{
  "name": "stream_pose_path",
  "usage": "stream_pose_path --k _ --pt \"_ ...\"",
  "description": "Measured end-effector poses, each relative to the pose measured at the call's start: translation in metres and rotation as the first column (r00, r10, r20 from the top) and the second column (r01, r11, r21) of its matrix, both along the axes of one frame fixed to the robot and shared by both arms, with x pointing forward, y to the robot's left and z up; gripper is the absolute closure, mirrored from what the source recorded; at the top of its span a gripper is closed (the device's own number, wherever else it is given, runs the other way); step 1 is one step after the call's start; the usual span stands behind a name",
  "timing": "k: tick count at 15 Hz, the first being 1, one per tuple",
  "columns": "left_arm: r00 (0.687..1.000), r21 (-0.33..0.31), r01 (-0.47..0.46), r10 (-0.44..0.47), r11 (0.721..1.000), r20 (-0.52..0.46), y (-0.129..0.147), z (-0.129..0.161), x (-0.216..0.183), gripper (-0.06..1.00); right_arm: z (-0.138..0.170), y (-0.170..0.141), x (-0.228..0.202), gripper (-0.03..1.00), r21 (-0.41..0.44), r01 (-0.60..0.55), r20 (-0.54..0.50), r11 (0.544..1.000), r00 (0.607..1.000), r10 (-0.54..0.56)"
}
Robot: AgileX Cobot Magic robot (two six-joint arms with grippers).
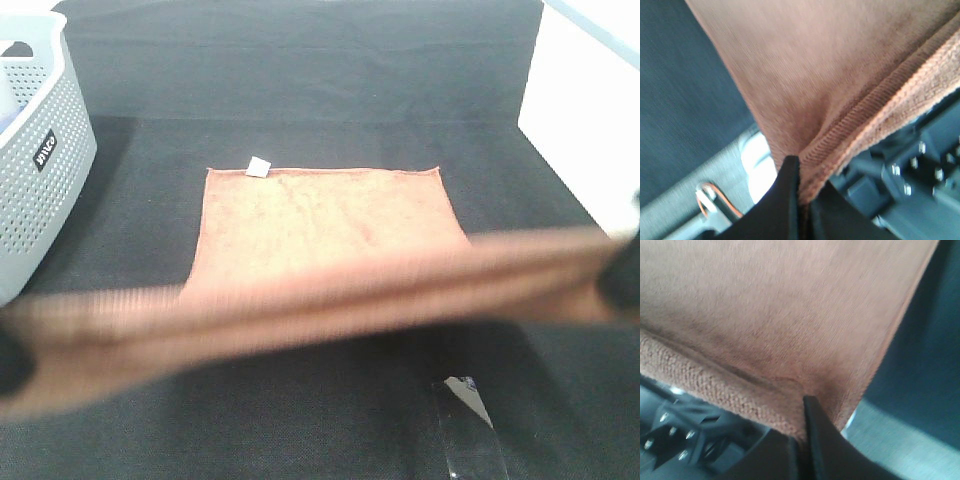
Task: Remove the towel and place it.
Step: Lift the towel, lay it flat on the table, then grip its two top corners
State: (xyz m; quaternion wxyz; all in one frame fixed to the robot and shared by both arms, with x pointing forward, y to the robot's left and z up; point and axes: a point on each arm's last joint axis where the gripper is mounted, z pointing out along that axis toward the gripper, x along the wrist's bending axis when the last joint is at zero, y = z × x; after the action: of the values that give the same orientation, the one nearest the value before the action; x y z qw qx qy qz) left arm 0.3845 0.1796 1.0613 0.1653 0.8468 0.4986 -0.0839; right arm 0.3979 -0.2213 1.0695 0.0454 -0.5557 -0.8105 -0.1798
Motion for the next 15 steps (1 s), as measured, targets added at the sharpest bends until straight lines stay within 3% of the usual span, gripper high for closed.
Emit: stream_pose_path --k 4,8,12,15 --pt "0.982 0.001 -0.015 0.015 1.0 -0.186 0.004 -0.039 -0.022 0.94 -0.025 0.002 -0.012 0.97 0.03 0.014 -0.117 0.999 0.993 -0.01" --pt "0.953 0.044 -0.017 0.029 0.999 -0.303 0.002 -0.064 -0.024 0.94 -0.039 0.005 -0.007 0.97 0.026 0.02 -0.196 0.999 0.98 -0.014" --pt "0.897 0.121 0.029 0.027 0.992 -0.441 -0.007 -0.098 -0.01 0.94 -0.073 0.009 0.003 0.97 -0.025 -0.007 -0.355 1.0 0.935 -0.002" --pt "0.849 0.145 0.131 -0.035 0.981 -0.528 -0.02 -0.12 -0.013 0.94 -0.098 0.006 -0.001 0.97 -0.068 -0.037 -0.457 0.997 0.89 0.002"
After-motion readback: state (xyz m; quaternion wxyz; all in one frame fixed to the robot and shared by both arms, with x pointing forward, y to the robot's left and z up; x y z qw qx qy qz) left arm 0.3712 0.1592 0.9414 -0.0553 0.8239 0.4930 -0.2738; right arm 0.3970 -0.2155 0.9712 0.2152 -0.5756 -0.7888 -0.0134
